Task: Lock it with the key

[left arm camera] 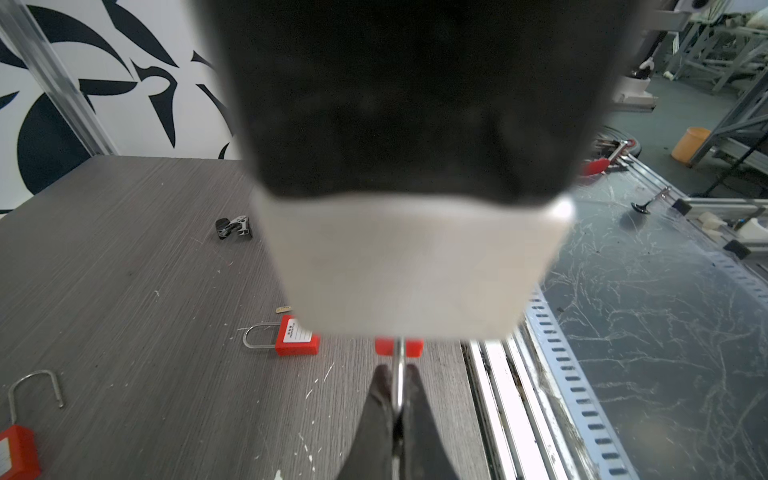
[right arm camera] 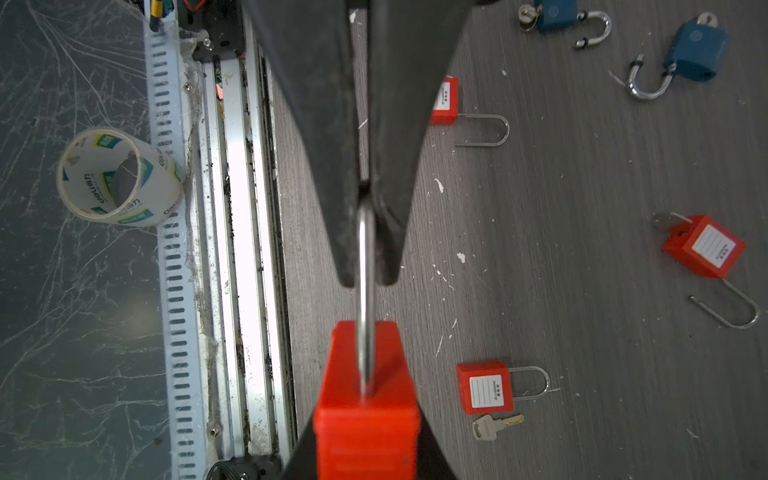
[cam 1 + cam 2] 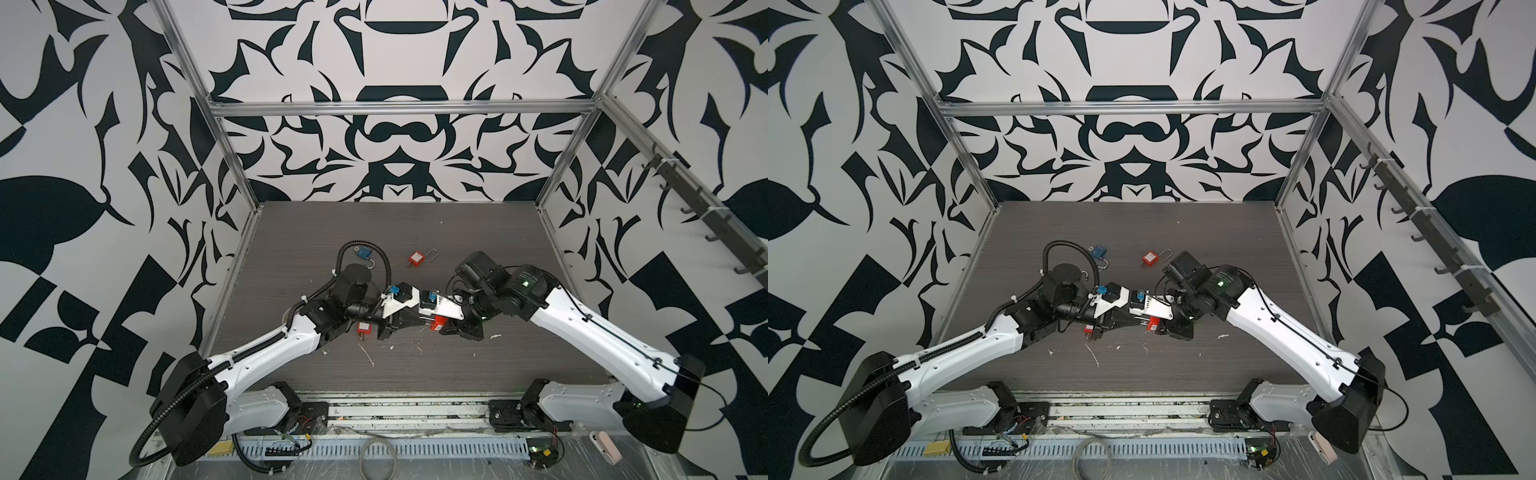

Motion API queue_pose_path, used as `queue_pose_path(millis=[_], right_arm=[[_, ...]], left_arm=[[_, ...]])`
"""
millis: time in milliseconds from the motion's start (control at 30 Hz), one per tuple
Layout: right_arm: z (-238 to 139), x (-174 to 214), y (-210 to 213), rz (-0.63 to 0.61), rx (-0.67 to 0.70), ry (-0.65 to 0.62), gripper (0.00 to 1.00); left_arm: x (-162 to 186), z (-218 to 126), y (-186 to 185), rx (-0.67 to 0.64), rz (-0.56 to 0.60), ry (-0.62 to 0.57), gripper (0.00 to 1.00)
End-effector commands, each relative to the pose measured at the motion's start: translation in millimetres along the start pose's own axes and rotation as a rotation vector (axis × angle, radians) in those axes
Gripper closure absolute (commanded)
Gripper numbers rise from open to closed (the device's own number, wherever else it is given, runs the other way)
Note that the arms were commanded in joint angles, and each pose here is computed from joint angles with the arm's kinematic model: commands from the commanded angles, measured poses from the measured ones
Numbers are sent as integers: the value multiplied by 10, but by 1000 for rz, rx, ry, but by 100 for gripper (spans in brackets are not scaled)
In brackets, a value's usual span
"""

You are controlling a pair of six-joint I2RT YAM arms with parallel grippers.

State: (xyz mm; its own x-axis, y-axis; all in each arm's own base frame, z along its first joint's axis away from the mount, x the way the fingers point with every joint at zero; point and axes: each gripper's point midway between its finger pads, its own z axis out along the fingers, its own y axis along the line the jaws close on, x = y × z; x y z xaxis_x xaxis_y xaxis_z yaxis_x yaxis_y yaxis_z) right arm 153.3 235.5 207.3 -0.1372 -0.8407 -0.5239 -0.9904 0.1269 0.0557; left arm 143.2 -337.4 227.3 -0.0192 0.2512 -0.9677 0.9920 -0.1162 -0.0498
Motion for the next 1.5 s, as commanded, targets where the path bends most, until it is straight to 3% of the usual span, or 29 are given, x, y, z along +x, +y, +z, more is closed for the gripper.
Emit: queue_pose_path(millis=[0,133,300,433,633,833,1033,1233,1333,1467], right_arm=[[-320,-1015,-176,-127,72,-403,90],[-327,-1004,-192,-157,85,-388,88],[-308,-656,-167,-151,109,-235,58],[-457,-407,-61,-119,130,-168,47],[-617,-144,78,-43,122,-97,45],[-637,-14,-39,20,164,-27,46],[-442,73,-95,40,108,69,47],[-271,-3,-119,47,69,33,48],[-175,10,-267,46,127,38,48],[-136,11,-616,45,322,9,48]], left_arm=[[-52,133,-125,52,1,-55,100],[-20,108,-122,32,4,-50,100],[-80,-48,-57,-19,18,-55,100],[-145,-218,7,-54,18,-73,100],[-157,-290,-38,-37,31,-50,100],[-223,-314,-84,-24,48,-65,100],[-295,-316,-81,-17,60,-71,100],[-297,-302,-65,-16,57,-81,100],[-313,-296,-48,-18,55,-89,100],[-322,-280,-27,-19,51,-95,100]])
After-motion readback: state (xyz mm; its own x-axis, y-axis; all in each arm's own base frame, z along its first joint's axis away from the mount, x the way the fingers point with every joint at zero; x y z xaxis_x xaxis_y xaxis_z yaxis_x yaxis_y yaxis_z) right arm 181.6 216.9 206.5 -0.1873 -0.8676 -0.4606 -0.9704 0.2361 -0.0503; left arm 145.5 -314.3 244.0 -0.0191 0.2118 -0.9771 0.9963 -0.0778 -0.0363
